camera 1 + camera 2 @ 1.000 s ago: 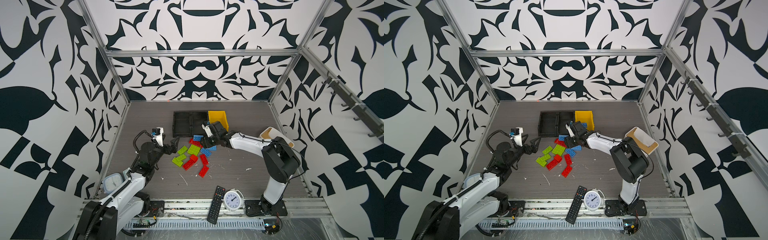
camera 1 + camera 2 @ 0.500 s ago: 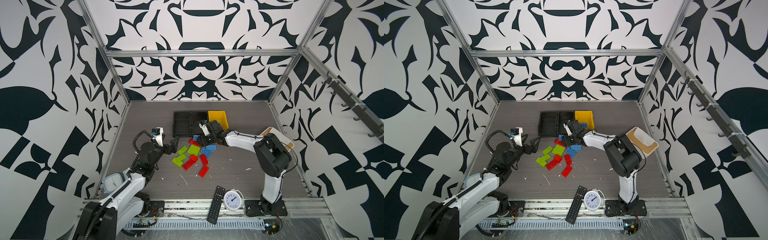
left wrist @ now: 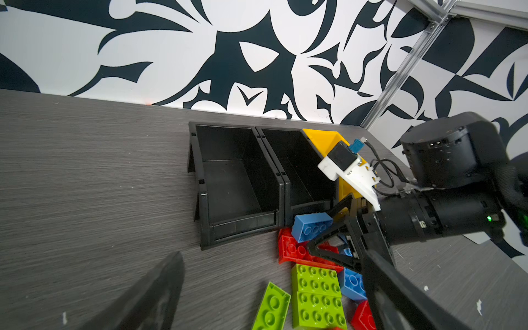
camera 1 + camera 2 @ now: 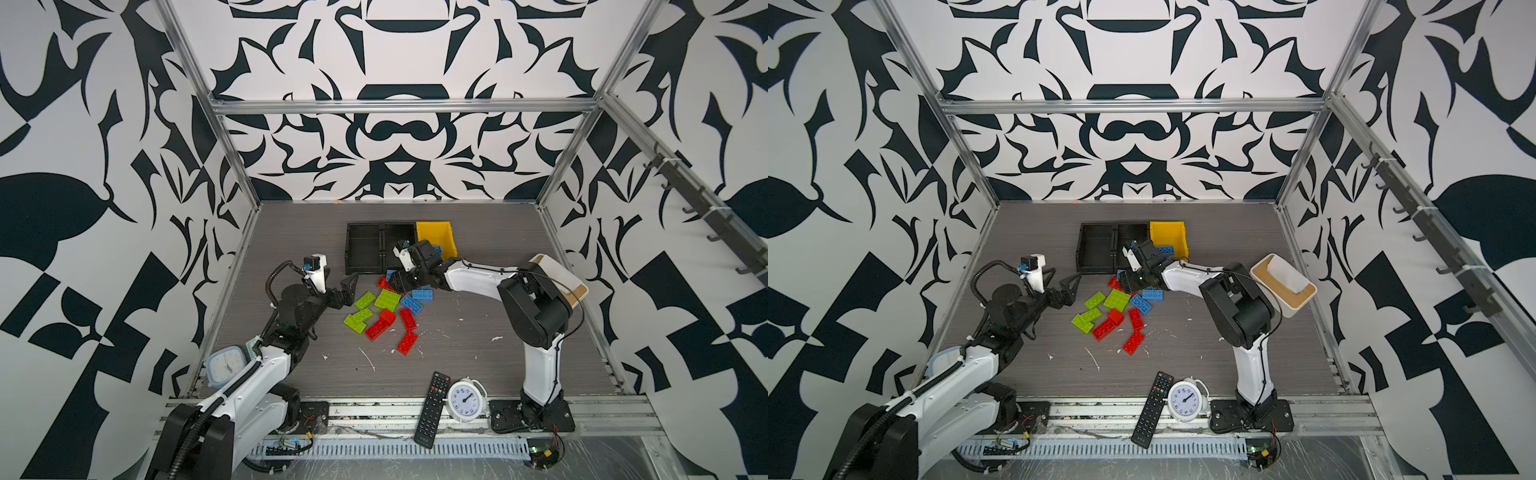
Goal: Sort the legos into containers by color
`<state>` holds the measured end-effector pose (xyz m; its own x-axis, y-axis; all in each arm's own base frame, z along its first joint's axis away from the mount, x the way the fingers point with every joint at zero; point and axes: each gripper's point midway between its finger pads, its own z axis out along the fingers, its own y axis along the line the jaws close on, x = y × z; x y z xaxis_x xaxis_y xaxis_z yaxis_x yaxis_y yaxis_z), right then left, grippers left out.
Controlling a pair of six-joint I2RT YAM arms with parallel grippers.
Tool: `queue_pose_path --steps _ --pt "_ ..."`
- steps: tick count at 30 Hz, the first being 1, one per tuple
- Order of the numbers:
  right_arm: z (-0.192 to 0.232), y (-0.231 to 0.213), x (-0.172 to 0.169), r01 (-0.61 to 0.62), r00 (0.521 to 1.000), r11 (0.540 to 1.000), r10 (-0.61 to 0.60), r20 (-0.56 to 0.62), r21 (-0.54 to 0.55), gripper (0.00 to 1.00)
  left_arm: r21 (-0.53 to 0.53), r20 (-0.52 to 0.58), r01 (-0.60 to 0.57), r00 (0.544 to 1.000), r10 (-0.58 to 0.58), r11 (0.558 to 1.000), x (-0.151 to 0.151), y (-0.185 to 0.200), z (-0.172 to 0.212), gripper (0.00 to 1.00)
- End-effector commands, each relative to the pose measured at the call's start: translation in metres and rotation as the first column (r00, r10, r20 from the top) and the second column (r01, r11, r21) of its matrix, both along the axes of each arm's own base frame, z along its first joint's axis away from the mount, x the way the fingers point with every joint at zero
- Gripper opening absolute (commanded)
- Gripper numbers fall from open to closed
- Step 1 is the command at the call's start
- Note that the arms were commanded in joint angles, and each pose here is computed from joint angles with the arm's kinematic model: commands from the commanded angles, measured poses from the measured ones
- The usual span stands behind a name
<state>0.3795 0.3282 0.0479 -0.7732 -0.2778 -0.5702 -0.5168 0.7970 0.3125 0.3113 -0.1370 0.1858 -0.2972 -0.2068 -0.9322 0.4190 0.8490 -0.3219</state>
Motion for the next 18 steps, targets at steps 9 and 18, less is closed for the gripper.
queue_pose_path --steps 9,18 --pt "0.0249 0.0131 0.0138 0.001 0.997 0.999 -0.005 0.079 0.051 0.54 0.003 0.000 -0.005 1.000 0.005 1.000 -0.0012 0.0014 0.0000 0.99" --pt "0.0323 0.0123 0.0073 -0.008 0.996 0.999 0.003 0.091 0.050 0.42 0.004 0.004 -0.008 1.000 0.008 1.000 -0.0016 0.0023 0.0012 0.99"
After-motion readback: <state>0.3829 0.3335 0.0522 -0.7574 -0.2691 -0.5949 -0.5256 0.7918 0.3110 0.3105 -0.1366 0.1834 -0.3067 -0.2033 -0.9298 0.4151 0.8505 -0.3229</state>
